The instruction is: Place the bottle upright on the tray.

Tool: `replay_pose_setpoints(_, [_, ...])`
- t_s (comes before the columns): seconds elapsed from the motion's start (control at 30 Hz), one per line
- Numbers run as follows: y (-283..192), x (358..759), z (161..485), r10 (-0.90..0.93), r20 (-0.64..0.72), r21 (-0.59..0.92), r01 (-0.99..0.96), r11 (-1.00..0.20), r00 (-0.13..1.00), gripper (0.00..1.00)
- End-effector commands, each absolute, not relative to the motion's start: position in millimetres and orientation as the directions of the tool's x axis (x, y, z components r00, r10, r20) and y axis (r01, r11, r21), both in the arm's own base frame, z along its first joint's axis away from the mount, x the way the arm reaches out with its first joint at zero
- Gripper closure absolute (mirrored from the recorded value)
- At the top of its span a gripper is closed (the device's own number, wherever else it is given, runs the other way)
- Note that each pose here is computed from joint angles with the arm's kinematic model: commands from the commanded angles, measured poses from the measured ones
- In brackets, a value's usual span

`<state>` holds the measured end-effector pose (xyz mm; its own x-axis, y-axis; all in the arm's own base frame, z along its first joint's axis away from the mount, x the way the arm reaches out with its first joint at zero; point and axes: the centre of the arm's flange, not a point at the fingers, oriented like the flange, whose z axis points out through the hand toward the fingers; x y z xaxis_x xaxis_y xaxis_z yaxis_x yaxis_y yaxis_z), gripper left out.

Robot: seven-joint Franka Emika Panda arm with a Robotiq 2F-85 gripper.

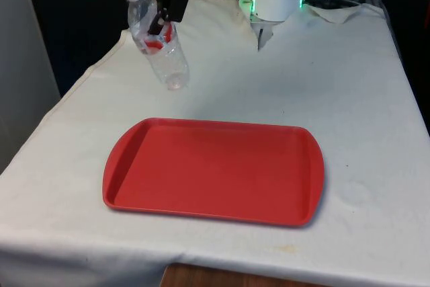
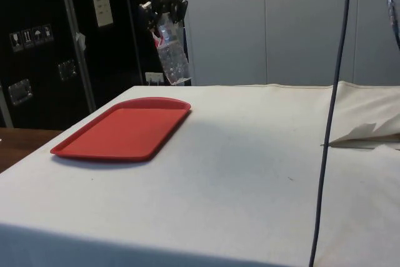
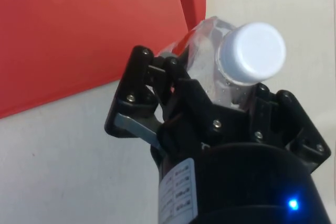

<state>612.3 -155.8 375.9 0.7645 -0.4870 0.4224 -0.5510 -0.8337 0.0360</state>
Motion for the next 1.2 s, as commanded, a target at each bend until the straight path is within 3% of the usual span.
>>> replay_pose_setpoints(0.0, [-152,613,376,-0.475,0.430,0.020,-0.535,-0.845,0.767,0.67])
replay_pose_setpoints(1.17, [-144,621,363,-0.317,0.588,0.031,-0.413,-0.910,0.744,0.67])
